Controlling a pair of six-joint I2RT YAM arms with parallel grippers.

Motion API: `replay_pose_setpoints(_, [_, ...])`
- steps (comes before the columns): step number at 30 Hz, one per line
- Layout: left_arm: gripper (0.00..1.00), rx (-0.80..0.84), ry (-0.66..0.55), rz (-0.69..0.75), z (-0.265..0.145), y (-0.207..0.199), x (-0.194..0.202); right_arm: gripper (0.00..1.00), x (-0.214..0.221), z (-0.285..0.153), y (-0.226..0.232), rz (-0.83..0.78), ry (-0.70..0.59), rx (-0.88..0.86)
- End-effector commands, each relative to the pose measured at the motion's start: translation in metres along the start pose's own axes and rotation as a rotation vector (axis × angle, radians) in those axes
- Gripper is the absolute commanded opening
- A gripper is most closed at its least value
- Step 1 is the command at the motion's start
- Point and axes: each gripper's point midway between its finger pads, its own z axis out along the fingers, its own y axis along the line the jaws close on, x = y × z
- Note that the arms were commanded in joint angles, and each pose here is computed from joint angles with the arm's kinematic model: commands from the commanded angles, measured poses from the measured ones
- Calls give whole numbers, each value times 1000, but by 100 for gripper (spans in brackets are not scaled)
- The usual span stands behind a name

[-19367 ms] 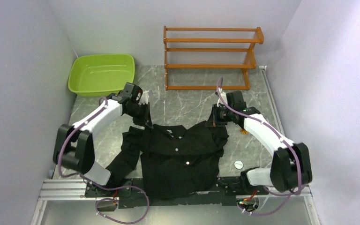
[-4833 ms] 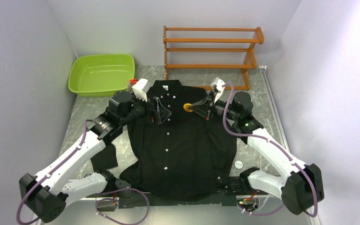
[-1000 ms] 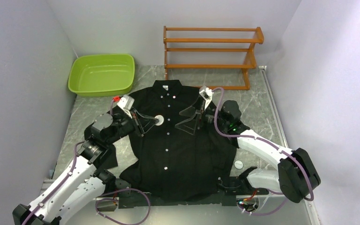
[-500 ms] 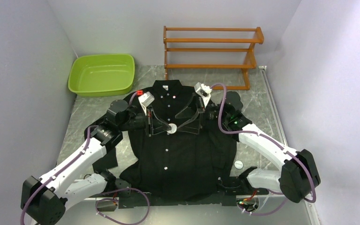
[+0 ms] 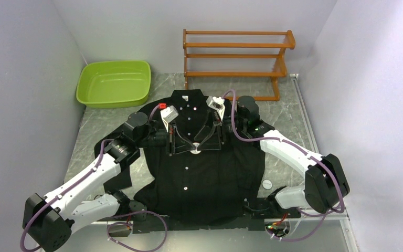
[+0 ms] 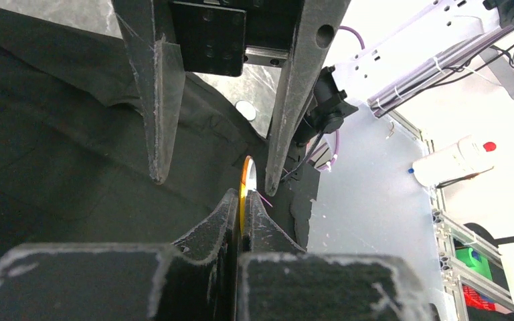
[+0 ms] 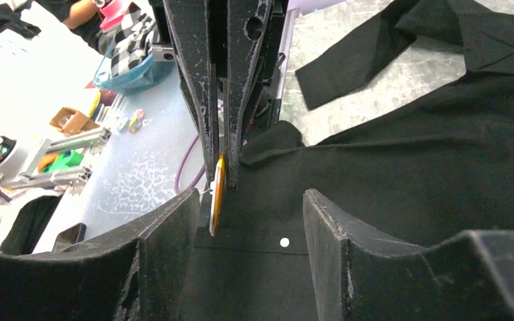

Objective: Pin the brooch onto the clothing
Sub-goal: Adjust the brooch.

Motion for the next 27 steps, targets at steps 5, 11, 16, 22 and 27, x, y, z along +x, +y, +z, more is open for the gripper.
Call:
replay_pose_setpoints(5, [3,21,-37,76,-4,-14,-18,59,-8,-4,20,-112,5,-74])
replay_pose_setpoints(11, [3,20,-45,75,-4,-14,-18,29,-11,-3,21,-97,5,-94])
replay_pose_setpoints(16, [3,9,-43,71,-4,-13,-17,4,-11,-2,18,-96,10,-81])
replay_pose_setpoints(22, [50,-77,-48,40,-6,2,-15,0,-12,-3,11,-115,-5,-26])
replay_pose_setpoints(27, [67,-235,-57,-12,-18,21,-9,0,-12,-6,6,-121,-29,33])
